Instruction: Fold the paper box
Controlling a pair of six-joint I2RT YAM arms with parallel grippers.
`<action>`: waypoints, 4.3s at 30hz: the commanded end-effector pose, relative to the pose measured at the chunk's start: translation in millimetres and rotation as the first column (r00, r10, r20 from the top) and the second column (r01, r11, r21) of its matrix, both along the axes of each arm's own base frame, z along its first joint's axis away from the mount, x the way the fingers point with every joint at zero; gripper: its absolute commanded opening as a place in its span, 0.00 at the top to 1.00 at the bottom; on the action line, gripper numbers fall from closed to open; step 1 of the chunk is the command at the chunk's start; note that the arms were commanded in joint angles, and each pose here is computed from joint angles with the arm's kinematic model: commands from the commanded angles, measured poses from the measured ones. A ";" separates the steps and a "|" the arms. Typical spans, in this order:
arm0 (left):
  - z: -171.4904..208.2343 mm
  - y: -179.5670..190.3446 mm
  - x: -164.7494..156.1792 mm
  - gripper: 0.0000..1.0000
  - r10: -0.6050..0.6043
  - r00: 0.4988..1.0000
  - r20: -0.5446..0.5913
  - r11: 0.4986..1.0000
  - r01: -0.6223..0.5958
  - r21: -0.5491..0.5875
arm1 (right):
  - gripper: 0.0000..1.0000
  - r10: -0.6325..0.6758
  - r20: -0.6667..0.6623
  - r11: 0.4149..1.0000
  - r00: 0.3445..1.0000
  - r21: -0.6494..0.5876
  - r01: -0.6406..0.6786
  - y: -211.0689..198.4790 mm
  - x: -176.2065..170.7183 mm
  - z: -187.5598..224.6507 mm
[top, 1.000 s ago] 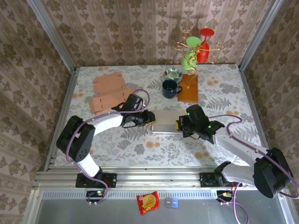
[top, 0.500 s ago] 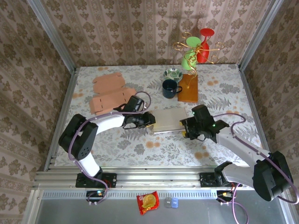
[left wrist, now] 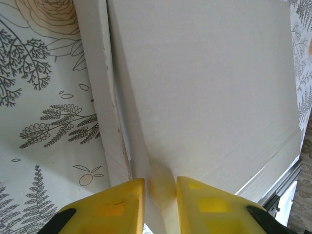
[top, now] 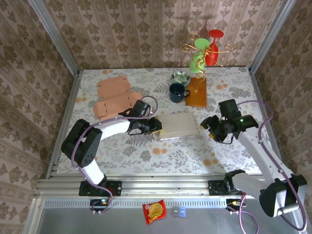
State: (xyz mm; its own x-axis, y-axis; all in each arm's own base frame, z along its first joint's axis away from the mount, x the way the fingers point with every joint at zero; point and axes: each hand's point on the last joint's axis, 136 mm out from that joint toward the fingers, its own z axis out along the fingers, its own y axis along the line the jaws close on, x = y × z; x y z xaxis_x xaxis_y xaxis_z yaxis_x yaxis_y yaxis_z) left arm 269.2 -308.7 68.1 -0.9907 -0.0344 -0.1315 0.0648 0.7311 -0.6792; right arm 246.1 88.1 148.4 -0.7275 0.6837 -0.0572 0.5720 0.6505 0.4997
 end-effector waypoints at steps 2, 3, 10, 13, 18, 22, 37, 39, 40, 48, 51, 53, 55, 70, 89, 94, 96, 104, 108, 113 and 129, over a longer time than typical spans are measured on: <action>-0.4 -1.9 -0.9 0.76 -0.021 1.000 0.004 1.000 0.021 0.019 | 0.47 0.216 0.102 0.976 0.971 -0.056 -0.211 4.1 32.9 1.5; -0.7 -2.1 -0.6 0.76 -0.020 1.000 0.005 1.000 0.020 0.019 | 0.48 0.253 0.104 0.967 0.962 -0.064 -0.248 7.1 42.0 -3.9; -1.6 -3.3 0.4 0.76 -0.021 1.000 0.002 1.000 0.021 0.018 | 0.56 0.406 0.051 0.911 0.912 -0.097 -0.400 16.3 81.2 -42.7; -2.2 -3.0 0.2 0.76 -0.021 1.000 0.001 1.000 0.021 0.019 | 0.60 0.441 0.018 0.894 0.898 -0.096 -0.437 18.4 88.0 -54.6; -3.0 -3.3 0.5 0.76 -0.018 1.000 -0.001 1.000 0.018 0.019 | 0.67 0.459 -0.016 0.886 0.888 -0.073 -0.459 22.3 86.8 -70.0; -4.5 -3.3 0.3 0.76 -0.016 1.000 -0.005 1.000 0.017 0.019 | 0.68 0.468 -0.013 0.882 0.883 -0.049 -0.468 30.2 85.2 -74.9; -5.9 -3.4 -0.8 0.78 -0.018 1.000 -0.012 1.000 0.019 0.018 | 0.69 0.490 -0.058 0.870 0.870 -0.035 -0.492 41.9 76.7 -90.6; -6.6 -3.7 -1.6 0.80 -0.018 1.000 -0.016 1.000 0.019 0.016 | 0.71 0.490 -0.064 0.870 0.870 -0.034 -0.492 42.0 74.9 -92.1; -7.7 -3.0 -2.0 0.81 -0.018 1.000 -0.017 1.000 0.019 0.018 | 0.73 0.490 -0.068 0.869 0.869 -0.036 -0.493 41.9 73.7 -92.9; -13.2 6.0 -6.7 0.80 -0.013 0.999 -0.035 0.997 0.016 0.072 | 0.78 0.483 -0.104 0.870 0.869 -0.060 -0.490 35.5 63.3 -98.6; -10.6 10.4 -6.8 0.74 -0.015 1.000 -0.023 0.995 0.017 0.098 | 0.74 0.487 -0.102 0.864 0.867 -0.089 -0.496 32.0 62.8 -94.8; -5.6 11.1 -5.0 0.72 -0.018 1.000 -0.007 0.995 0.018 0.103 | 0.71 0.490 -0.095 0.861 0.867 -0.106 -0.498 29.9 63.3 -90.4; -1.3 11.0 -3.7 0.70 -0.027 1.000 0.002 0.994 0.026 0.110 | 0.68 0.498 -0.092 0.854 0.862 -0.121 -0.506 28.5 63.6 -87.3; 4.6 7.7 -3.5 0.64 -0.052 0.999 0.007 0.991 0.050 0.127 | 0.57 0.545 -0.147 0.820 0.826 -0.114 -0.561 37.0 57.7 -108.7; -5.8 11.5 -1.5 0.57 -0.055 0.998 -0.026 0.994 0.057 0.098 | 0.62 0.539 -0.162 0.823 0.827 -0.110 -0.558 37.0 51.9 -118.9; -13.7 7.9 -3.6 0.61 -0.065 0.997 -0.037 0.994 0.068 0.083 | 0.62 0.534 -0.165 0.826 0.829 -0.105 -0.554 37.5 50.5 -120.6; -19.3 11.2 -6.7 0.62 -0.065 0.997 -0.050 0.993 0.070 0.100 | 0.62 0.533 -0.166 0.827 0.830 -0.104 -0.552 37.7 50.6 -121.2; -35.8 22.5 -16.3 0.64 -0.066 0.995 -0.072 0.987 0.076 0.142 | 0.62 0.532 -0.163 0.830 0.831 -0.096 -0.550 38.9 51.3 -120.8; -38.3 22.1 -16.0 0.66 -0.064 0.996 -0.067 0.987 0.073 0.141 | 0.62 0.535 -0.161 0.829 0.829 -0.089 -0.552 40.3 50.9 -120.9; -38.9 20.0 -14.4 0.74 -0.067 0.996 -0.062 0.988 0.075 0.132 | 0.59 0.550 -0.131 0.822 0.825 -0.087 -0.562 42.7 51.9 -114.0; -39.9 19.9 -16.0 0.86 -0.071 0.995 -0.063 0.989 0.078 0.122 | 0.41 0.492 0.065 0.869 0.868 0.016 -0.494 44.0 71.6 -96.7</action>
